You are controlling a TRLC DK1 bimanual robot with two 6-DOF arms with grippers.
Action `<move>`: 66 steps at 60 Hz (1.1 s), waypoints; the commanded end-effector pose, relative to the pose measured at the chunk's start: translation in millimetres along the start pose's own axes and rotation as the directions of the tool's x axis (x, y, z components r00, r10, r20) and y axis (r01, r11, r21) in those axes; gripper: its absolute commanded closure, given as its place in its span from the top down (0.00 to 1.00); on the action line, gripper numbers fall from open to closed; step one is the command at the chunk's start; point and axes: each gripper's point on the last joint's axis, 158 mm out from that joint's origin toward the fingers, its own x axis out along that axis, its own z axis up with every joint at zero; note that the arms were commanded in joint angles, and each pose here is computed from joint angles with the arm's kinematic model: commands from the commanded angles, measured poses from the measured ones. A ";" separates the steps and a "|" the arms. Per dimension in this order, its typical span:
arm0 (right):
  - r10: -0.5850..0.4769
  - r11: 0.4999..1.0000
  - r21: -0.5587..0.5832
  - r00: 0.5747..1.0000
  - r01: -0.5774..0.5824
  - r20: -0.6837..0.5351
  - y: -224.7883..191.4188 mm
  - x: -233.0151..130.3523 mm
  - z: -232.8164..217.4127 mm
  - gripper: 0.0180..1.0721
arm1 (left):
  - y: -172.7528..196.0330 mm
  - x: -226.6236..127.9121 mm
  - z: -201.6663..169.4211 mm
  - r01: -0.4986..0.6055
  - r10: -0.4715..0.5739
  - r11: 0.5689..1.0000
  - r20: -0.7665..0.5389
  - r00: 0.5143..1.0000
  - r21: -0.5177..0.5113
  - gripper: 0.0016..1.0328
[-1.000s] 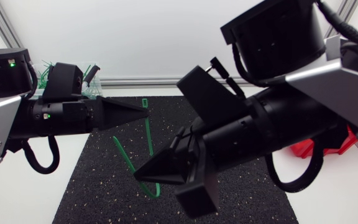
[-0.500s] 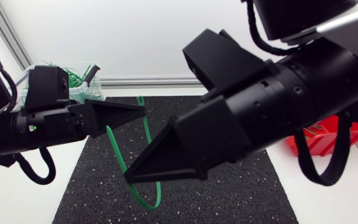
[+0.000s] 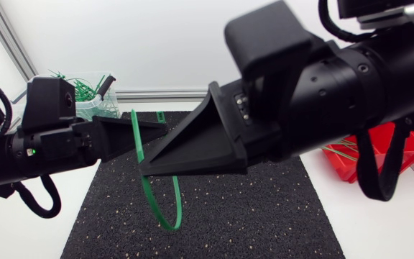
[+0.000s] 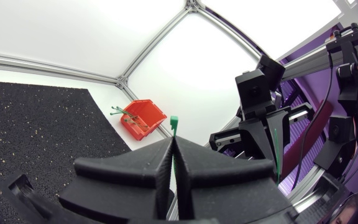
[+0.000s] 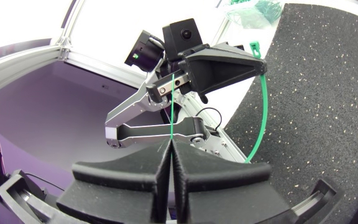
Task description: Take a green cable tie from the red box, thread the tail through the head to close it, then place it in the transparent bin on the left.
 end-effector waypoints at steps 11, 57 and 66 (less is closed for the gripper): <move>0.025 0.989 0.144 0.997 -0.016 -0.067 -7.6 3.9 -20.0 0.05 | -0.8 -1.2 -6.2 0.004 -0.004 1.000 0.002 1.000 -0.019 0.03; 0.031 0.944 0.329 0.997 -0.007 -0.068 -21.4 -3.3 0.9 0.05 | -10.2 -5.9 -11.4 0.021 -0.022 0.999 0.035 0.999 0.028 0.03; 0.031 0.943 0.333 0.998 -0.009 -0.061 -20.7 -2.2 9.2 0.05 | -10.4 -5.4 -5.2 0.015 -0.017 0.999 0.058 0.998 0.041 0.03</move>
